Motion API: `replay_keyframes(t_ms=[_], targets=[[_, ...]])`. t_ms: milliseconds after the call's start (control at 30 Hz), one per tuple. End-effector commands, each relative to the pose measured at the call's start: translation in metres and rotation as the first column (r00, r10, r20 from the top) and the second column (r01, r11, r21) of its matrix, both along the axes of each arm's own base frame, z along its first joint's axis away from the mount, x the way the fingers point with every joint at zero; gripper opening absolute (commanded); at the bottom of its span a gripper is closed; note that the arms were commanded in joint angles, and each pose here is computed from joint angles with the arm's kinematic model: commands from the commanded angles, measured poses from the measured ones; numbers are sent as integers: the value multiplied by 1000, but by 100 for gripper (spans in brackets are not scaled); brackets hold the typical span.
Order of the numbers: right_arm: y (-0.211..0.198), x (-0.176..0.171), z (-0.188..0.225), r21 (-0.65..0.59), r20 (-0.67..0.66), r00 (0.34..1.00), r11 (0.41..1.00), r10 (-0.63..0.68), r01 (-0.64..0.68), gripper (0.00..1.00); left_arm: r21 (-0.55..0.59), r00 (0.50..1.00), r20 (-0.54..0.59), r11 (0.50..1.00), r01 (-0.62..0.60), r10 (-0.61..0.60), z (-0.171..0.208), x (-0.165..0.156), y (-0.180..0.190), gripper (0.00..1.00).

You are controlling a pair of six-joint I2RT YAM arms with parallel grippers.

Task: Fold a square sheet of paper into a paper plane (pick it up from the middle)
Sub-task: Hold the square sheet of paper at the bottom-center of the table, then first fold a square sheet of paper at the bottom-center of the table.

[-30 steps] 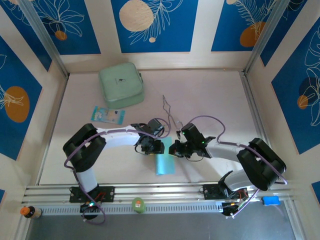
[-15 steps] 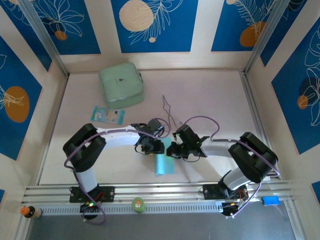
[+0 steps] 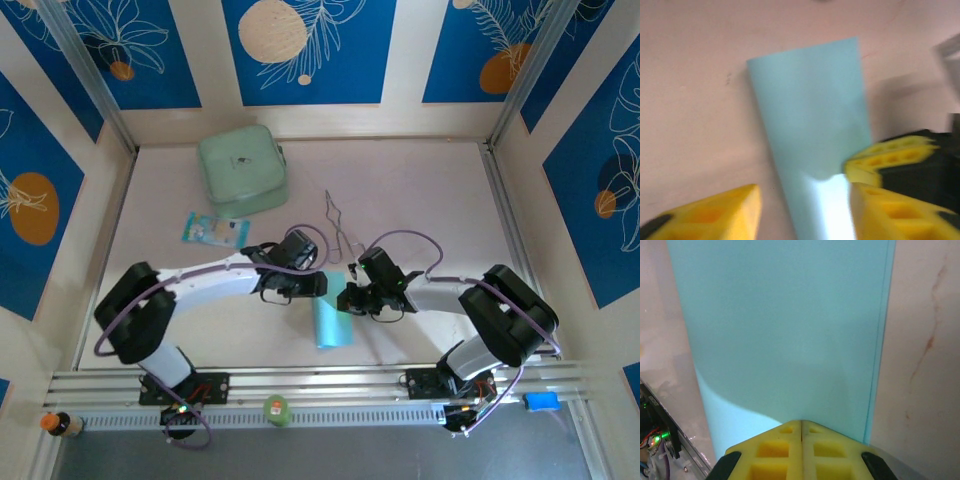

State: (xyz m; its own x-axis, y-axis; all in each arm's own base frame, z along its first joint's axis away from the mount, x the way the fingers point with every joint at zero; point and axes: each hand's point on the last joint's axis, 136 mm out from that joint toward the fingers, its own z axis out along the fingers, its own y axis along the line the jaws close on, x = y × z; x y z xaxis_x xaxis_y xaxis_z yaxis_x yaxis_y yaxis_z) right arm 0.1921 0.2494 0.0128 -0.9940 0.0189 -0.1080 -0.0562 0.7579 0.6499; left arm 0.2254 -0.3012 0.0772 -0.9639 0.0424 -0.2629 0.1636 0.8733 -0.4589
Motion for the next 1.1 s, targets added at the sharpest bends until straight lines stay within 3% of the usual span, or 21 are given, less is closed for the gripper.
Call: replay_keyframes(t_ms=[0, 67, 133, 500, 1067], targets=[[-22, -18, -27, -107, -82, 997, 994, -5, -4, 0, -170, 999, 12, 985, 43, -42, 18, -2, -17, 26], [-22, -18, -27, -106, -83, 997, 994, -8, -1, 0, -245, 999, 1, 968, 52, -53, 22, -3, -25, 7], [-23, -18, -28, -108, -85, 996, 994, -12, 3, 0, -311, 997, -21, 949, 59, -68, 22, -5, -32, 0], [-22, -18, -29, -106, -93, 995, 994, -24, 14, 0, -371, 990, -128, 929, 1, -52, -13, -9, -33, 0], [-25, -20, -29, -112, -92, 995, 994, -28, 17, 0, -230, 979, -205, 971, -61, 13, -74, -24, 9, 0]])
